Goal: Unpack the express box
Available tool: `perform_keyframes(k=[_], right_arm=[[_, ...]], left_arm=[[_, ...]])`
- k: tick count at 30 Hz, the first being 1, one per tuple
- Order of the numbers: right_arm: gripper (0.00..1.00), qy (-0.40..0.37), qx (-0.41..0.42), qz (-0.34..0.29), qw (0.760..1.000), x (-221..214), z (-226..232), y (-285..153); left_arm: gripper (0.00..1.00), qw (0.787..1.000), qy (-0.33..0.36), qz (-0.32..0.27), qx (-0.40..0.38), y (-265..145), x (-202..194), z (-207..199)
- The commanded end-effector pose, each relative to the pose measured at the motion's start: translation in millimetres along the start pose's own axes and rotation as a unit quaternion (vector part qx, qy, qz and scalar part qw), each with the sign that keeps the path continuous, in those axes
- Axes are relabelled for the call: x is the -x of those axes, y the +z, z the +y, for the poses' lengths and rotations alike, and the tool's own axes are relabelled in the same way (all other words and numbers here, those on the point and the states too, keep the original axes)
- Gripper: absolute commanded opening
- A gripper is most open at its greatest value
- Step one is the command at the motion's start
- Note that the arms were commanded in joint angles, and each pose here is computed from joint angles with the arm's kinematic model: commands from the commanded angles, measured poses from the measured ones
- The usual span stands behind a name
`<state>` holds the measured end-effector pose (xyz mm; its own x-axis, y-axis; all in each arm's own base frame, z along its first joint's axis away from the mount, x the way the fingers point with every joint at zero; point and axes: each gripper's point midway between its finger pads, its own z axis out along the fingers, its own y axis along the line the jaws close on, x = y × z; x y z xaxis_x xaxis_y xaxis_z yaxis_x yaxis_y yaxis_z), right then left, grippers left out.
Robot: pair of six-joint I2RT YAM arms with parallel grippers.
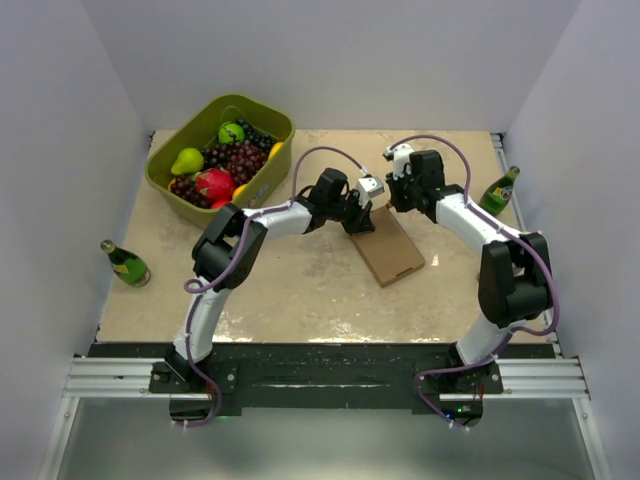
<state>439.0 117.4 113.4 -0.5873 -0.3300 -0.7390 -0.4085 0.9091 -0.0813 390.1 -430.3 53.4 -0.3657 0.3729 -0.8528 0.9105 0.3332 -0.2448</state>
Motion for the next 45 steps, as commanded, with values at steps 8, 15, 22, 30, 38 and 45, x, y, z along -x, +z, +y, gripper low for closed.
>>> perform_keyframes(k=[8, 15, 22, 30, 38, 45], right_arm=[[0.0, 0.007, -0.005, -0.066, 0.998, 51.9, -3.7, -23.4], [0.0, 0.008, 0.005, -0.04, 0.999, 29.3, 2.3, -19.2], [0.0, 0.005, 0.001, -0.025, 1.0, 11.7, 3.1, -22.2], [0.0, 0.004, 0.004, -0.011, 1.0, -1.3, 6.0, -28.9], [0.0, 0.0, 0.014, 0.013, 1.0, -20.4, 11.7, -45.9], [0.0, -0.002, 0.025, 0.043, 0.999, -42.6, 18.3, -62.9]], left_arm=[[0.0, 0.996, -0.034, 0.072, 0.026, 10.4, -58.2, 7.6], [0.0, 0.997, -0.033, 0.071, 0.027, 10.2, -56.8, 7.9], [0.0, 0.996, -0.034, 0.073, 0.025, 11.0, -59.1, 7.7], [0.0, 0.996, -0.035, 0.074, 0.028, 10.8, -59.9, 9.1], [0.0, 0.996, -0.036, 0.077, 0.03, 11.1, -62.7, 10.0], [0.0, 0.996, -0.037, 0.08, 0.035, 12.2, -66.2, 12.5]])
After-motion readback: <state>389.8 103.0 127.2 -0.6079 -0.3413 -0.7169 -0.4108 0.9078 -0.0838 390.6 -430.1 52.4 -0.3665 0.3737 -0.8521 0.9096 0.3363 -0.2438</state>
